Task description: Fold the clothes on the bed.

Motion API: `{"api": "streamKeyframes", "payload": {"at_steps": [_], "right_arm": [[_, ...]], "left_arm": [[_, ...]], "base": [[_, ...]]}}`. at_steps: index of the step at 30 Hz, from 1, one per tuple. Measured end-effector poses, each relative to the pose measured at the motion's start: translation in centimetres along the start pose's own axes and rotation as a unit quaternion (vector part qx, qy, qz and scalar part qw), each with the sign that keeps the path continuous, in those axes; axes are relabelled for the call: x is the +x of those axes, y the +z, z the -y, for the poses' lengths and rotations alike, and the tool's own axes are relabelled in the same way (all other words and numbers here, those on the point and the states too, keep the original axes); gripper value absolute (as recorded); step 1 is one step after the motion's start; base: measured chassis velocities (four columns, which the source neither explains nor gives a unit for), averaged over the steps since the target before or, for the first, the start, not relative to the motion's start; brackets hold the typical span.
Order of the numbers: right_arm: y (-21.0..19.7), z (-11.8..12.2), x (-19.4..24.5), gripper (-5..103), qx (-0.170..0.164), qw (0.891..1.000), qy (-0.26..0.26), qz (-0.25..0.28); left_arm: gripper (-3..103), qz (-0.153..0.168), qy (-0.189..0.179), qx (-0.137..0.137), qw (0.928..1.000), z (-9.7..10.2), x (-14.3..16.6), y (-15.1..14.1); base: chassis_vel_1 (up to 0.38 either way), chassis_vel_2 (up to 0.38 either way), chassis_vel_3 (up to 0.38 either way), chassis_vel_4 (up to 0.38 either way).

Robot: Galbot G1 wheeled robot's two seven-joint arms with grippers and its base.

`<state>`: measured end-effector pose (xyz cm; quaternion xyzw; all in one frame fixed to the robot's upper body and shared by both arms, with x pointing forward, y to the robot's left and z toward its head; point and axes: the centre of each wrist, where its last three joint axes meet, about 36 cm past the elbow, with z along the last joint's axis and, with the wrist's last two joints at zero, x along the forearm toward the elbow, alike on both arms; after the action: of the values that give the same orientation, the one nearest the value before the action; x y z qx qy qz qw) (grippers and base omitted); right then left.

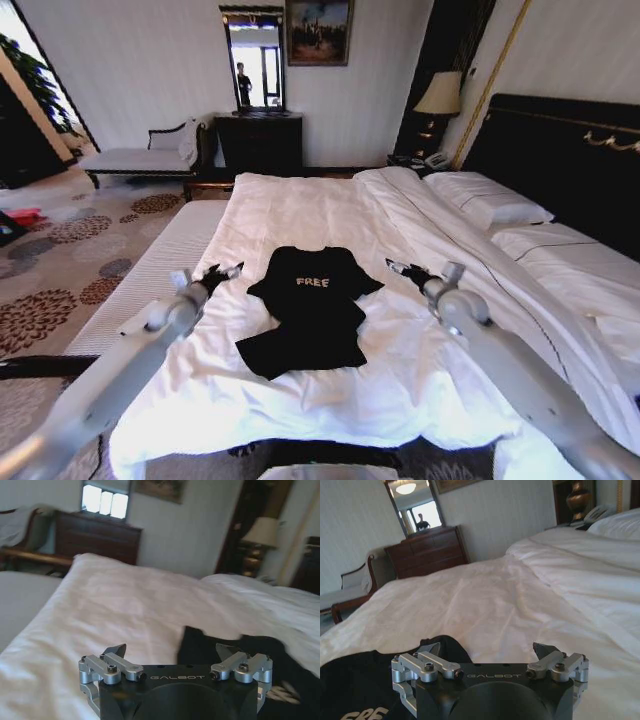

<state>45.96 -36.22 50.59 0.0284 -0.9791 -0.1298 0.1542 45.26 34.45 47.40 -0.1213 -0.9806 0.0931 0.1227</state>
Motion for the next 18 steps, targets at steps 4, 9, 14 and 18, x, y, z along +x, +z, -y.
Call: {"api": "streamKeyframes", "payload": {"at_steps": [4,9,14,18], "right_arm": [[0.7,0.2,2.9,100,-0.009,1.0,0.006,0.003],[2.3,0.6,6.4,100,-0.015,1.0,0.004,-0.005],[2.8,0.5,10.4,100,-0.01,1.0,-0.005,0.002],[3.5,0.2,12.5,100,-0.008,1.0,-0.006,0.001]], "left_arm": [[100,0.01,0.027,-0.017,0.9994,0.5,2.8,0.3],[100,-0.001,0.041,-0.018,0.999,0.7,5.2,2.0],[100,-0.015,0.039,0.003,0.9991,0.8,7.8,4.1],[100,-0.02,0.035,0.015,0.9991,0.7,9.5,4.8]], "base": [[0.0,0.0,0.0,0.0],[0.0,0.0,0.0,0.0],[0.0,0.0,0.0,0.0],[0.0,0.0,0.0,0.0]]}}
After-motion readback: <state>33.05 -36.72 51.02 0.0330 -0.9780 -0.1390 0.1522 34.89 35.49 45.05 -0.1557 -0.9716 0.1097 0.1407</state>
